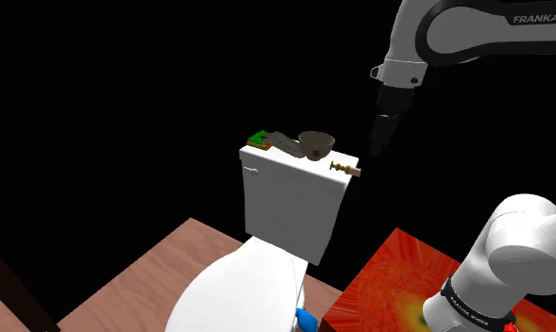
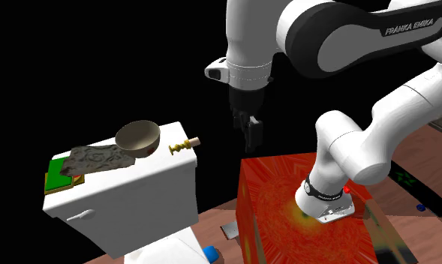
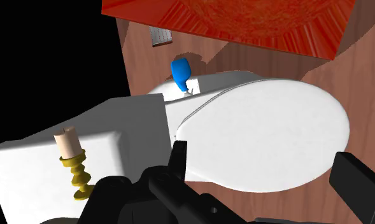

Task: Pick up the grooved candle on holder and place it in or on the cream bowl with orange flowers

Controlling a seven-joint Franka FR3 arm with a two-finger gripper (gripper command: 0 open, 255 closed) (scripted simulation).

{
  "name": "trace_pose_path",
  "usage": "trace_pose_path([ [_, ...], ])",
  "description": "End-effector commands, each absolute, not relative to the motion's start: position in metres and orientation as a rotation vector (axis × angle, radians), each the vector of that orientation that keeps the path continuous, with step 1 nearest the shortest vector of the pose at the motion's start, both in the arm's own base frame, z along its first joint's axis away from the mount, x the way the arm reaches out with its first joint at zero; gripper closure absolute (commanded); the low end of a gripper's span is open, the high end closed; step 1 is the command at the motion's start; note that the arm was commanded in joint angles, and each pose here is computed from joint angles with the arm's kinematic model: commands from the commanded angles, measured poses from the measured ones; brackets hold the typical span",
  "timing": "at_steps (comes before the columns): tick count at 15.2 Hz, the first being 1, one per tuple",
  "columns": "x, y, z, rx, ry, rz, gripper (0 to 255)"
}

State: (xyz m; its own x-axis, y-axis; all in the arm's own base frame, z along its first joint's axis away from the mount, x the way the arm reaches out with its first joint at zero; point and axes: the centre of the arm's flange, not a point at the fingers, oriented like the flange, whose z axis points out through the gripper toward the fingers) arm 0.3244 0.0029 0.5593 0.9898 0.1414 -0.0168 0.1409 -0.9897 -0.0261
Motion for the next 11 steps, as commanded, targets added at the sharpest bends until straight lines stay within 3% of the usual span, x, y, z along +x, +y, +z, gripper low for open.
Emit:
trace_pose_path([
  [1, 0.324, 0.003, 0.559, -3.109, -0.221, 0.029, 0],
  [11, 0.385, -0.076, 0.480, -3.141, -0.210, -0.005, 0],
])
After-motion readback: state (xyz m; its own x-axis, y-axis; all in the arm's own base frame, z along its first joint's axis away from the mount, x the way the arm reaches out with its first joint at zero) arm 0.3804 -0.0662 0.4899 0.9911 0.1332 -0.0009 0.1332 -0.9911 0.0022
